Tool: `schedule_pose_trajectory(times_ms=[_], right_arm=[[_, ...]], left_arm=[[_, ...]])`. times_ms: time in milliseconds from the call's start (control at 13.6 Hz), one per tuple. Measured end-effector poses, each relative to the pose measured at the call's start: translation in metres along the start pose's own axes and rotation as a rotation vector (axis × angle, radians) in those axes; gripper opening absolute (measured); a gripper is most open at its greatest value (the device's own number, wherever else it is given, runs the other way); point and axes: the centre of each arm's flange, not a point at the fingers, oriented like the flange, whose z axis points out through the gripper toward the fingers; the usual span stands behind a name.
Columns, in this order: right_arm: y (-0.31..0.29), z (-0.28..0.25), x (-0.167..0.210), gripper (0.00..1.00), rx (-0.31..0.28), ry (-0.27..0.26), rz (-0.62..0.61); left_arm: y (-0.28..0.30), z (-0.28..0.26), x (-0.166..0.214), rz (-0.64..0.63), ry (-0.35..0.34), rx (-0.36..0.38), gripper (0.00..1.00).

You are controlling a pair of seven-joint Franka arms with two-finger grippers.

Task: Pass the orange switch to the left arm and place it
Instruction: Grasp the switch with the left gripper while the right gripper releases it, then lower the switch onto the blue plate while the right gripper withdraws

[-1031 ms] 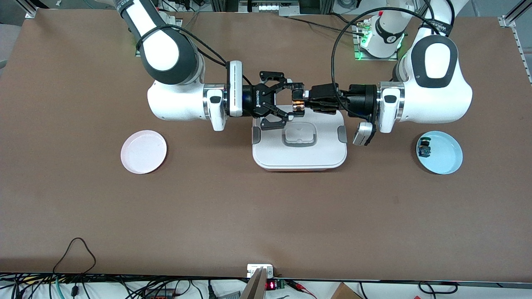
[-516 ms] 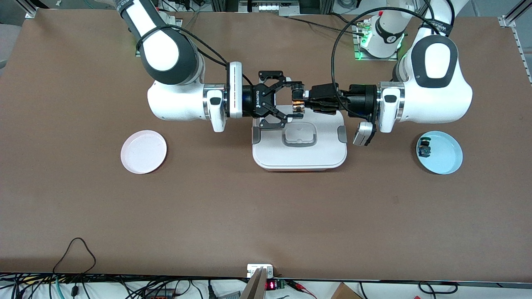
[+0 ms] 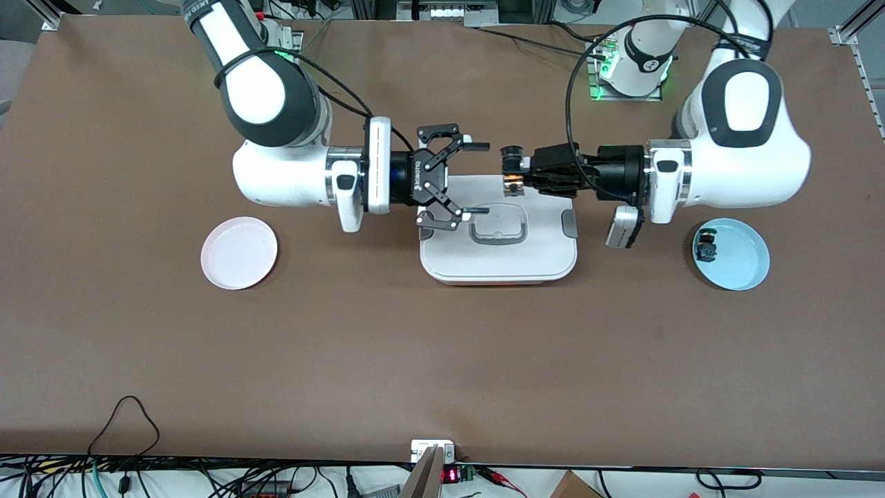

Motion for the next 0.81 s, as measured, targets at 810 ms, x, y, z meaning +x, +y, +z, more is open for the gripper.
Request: schedule_pose_trajectory(times_ms=[810], right_arm=[[0.059, -0.147, -0.021, 1.0, -0.108, -0.285, 0.223]], left_arm=[[-0.099, -0.13, 0.004, 0.484, -0.515, 0.92, 0.41]])
